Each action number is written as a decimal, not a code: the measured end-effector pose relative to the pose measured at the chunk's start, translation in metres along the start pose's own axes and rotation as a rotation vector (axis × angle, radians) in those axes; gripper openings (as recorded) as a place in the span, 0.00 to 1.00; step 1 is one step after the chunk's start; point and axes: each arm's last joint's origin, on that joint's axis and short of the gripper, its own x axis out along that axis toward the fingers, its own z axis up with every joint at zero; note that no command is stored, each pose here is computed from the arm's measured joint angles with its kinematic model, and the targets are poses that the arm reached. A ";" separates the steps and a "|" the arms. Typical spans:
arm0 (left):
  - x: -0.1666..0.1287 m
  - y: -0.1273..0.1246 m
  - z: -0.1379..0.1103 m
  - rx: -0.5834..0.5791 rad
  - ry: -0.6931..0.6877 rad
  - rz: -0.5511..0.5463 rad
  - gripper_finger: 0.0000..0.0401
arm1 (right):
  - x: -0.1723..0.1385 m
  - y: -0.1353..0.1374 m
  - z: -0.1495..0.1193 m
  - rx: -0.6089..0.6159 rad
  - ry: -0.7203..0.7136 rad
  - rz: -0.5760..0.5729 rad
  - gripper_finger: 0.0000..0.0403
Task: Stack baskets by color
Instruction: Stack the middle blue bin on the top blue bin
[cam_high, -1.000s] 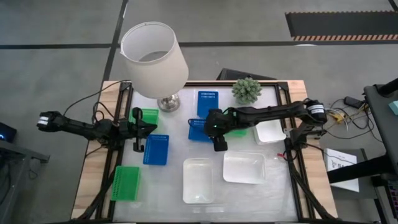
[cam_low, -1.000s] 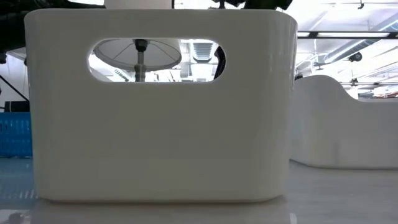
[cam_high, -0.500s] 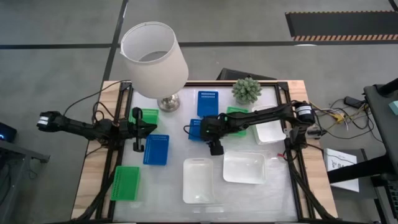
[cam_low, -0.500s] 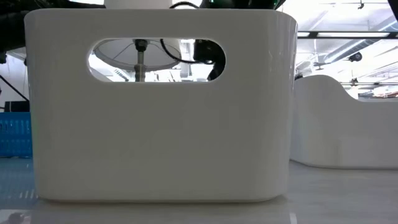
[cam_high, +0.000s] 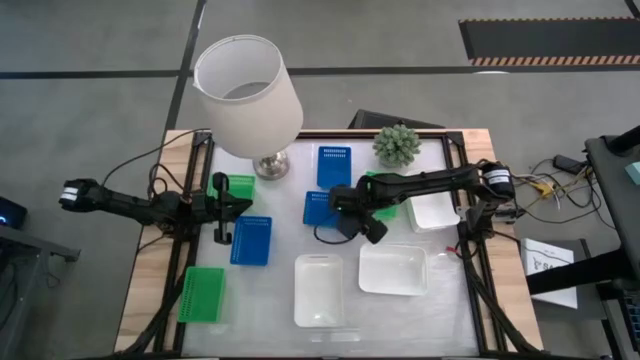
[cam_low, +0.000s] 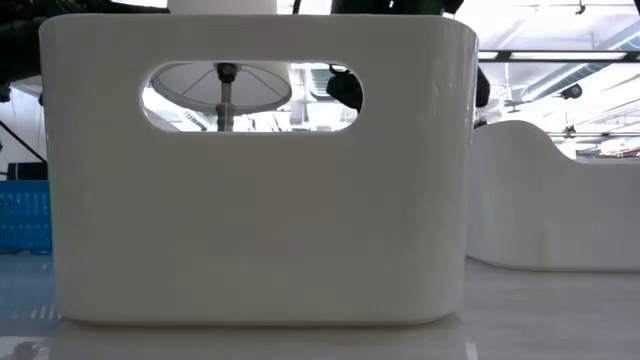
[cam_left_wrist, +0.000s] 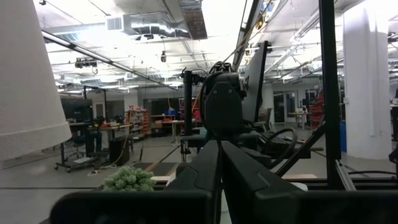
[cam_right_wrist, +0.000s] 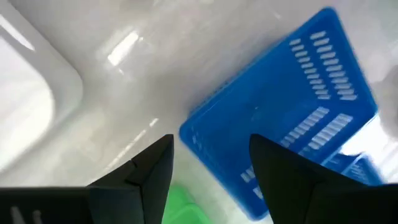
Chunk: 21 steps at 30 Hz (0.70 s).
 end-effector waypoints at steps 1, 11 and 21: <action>0.000 0.000 0.000 0.000 0.000 0.001 0.00 | 0.001 0.000 0.000 -0.016 0.011 -0.005 0.50; 0.000 0.000 -0.001 0.003 0.008 0.003 0.00 | 0.020 -0.001 -0.003 -0.042 0.084 0.022 0.50; 0.000 0.000 0.000 0.001 0.003 0.004 0.00 | 0.042 -0.003 -0.006 -0.099 0.175 0.032 0.50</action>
